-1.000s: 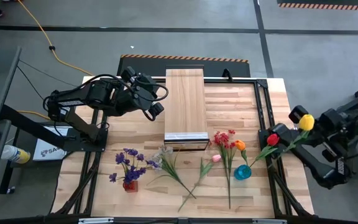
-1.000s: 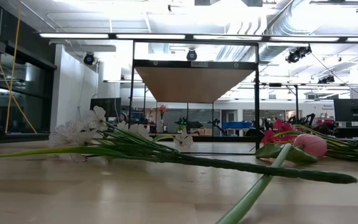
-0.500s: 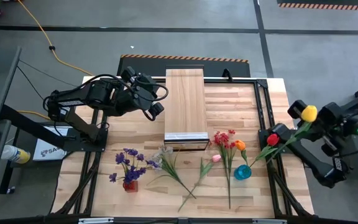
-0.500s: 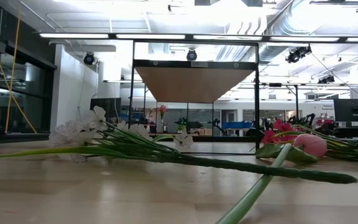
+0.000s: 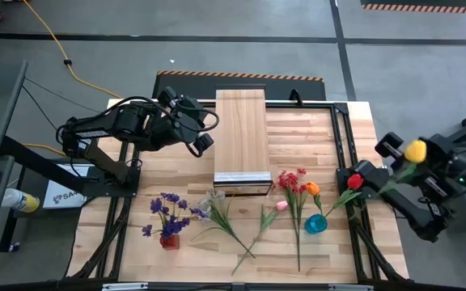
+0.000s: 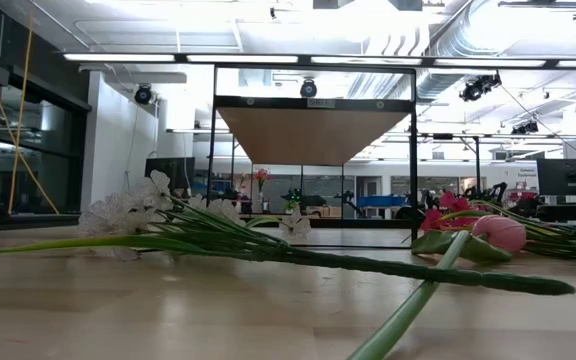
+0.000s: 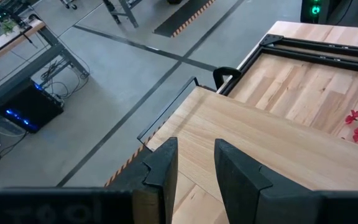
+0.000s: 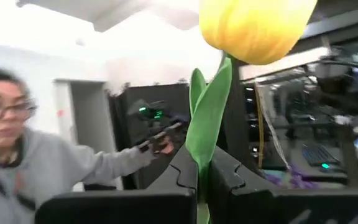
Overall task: Pick and place flowers into a vace then onto a shelf
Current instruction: Put the yellow tulip into the blue vase
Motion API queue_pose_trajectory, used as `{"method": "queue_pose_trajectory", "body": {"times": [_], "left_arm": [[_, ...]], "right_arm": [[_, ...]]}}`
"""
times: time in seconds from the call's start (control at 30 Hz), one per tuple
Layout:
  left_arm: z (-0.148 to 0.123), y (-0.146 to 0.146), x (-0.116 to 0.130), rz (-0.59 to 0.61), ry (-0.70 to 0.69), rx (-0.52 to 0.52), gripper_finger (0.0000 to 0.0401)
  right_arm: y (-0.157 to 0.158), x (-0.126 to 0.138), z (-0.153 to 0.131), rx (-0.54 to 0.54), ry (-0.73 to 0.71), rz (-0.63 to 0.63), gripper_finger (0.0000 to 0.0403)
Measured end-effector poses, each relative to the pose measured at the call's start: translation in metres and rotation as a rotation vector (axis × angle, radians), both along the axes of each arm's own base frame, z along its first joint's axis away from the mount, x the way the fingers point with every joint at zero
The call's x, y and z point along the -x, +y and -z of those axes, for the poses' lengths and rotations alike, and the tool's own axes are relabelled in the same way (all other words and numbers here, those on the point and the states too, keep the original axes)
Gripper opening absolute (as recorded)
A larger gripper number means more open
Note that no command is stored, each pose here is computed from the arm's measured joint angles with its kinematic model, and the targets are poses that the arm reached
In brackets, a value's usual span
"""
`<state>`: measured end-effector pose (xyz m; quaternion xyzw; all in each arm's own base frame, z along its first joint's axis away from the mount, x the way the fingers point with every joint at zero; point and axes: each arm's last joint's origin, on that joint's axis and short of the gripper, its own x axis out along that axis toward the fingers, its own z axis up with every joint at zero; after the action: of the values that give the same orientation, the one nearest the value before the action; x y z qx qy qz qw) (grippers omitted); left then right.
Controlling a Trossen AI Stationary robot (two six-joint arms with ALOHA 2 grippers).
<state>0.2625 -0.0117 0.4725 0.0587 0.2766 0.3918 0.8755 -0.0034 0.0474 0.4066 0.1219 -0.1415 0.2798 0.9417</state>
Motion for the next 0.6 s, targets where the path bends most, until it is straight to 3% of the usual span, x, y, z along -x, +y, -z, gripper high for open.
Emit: {"method": "queue_pose_trajectory", "body": {"times": [0.6], "left_arm": [[0.002, -0.001, -0.003, -0.01, -0.029, 0.04, 0.0138]], "right_arm": [[-0.007, -0.003, 0.035, -0.06, 0.032, -0.056, 0.0]]}}
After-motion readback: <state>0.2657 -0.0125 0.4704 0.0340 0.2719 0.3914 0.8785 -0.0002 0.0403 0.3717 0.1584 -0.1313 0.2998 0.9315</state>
